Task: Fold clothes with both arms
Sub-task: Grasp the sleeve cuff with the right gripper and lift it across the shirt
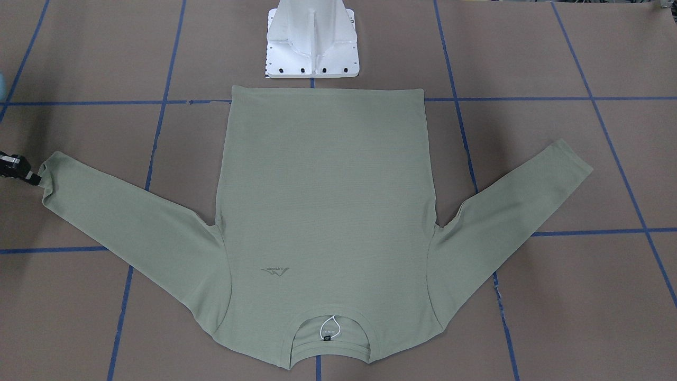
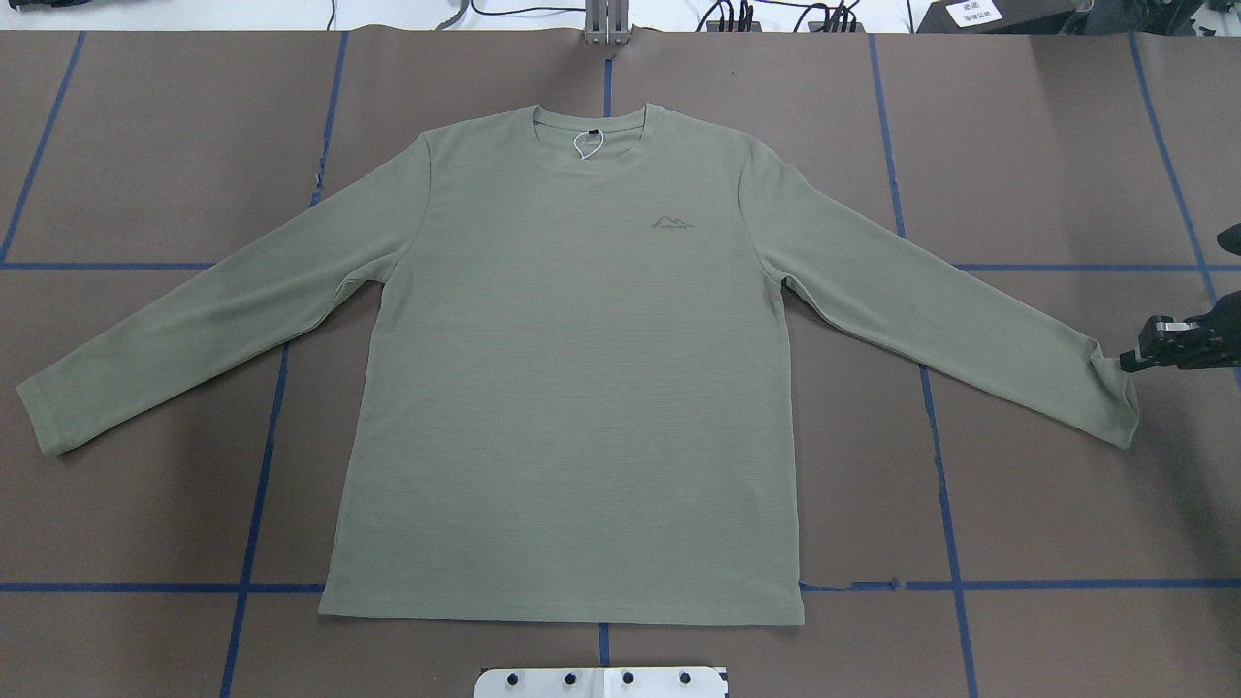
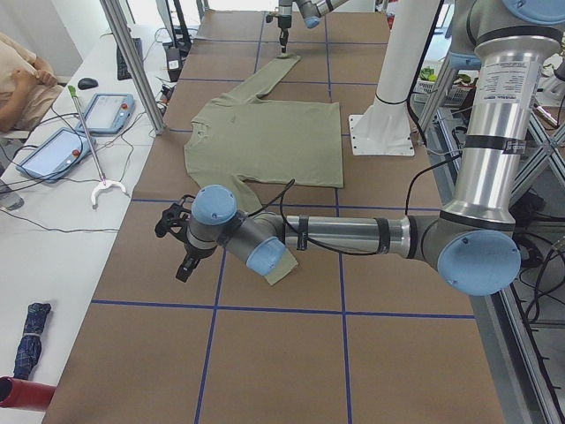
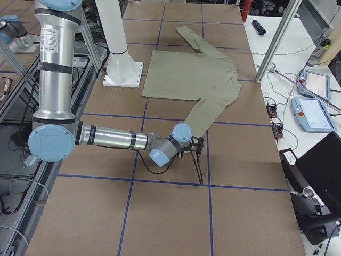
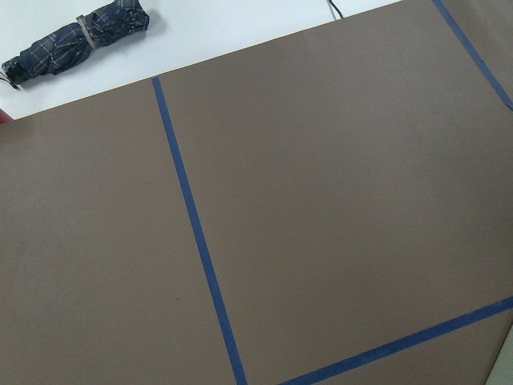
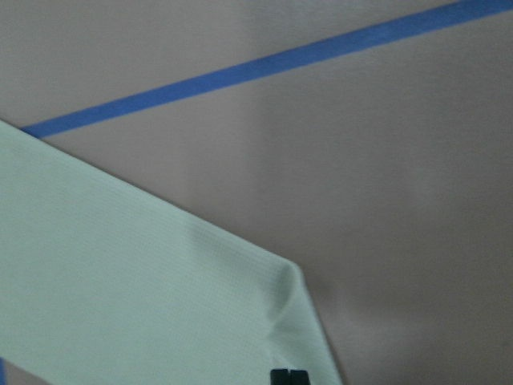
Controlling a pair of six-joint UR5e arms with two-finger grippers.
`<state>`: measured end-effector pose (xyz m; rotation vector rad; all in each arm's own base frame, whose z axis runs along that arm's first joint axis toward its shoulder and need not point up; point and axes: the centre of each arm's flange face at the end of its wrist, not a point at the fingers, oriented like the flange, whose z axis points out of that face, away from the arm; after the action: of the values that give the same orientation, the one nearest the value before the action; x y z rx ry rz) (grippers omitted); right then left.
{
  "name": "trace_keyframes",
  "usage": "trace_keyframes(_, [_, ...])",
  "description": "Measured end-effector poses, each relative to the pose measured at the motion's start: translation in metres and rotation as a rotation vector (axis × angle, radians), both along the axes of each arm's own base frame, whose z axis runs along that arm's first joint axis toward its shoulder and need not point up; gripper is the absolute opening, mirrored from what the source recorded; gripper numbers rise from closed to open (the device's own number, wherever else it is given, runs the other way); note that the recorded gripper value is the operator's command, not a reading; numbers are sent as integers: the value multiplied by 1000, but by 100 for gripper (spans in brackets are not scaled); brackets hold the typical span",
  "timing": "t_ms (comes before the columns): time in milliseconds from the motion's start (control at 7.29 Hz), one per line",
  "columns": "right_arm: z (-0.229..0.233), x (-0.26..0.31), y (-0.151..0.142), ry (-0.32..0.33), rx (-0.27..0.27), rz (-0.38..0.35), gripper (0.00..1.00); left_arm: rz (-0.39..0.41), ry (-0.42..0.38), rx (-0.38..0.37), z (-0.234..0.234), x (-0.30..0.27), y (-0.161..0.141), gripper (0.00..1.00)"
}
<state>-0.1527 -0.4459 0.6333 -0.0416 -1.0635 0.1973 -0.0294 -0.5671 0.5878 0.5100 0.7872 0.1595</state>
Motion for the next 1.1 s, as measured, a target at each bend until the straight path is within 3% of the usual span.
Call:
trace_keyframes(274, [-68, -29, -30, -71, -39, 51, 0, 1, 1, 2, -1, 0, 0, 100])
trace_keyframes(548, [-165, -89, -90, -103, -114, 97, 0, 1, 2, 5, -2, 0, 0, 100])
trace_keyframes(823, [-287, -154, -149, -42, -151, 156, 0, 0, 1, 9, -4, 0, -1, 100])
trace_keyframes(1097, [-395, -218, -173, 6, -173, 269, 0, 0, 1, 14, -7, 0, -2, 100])
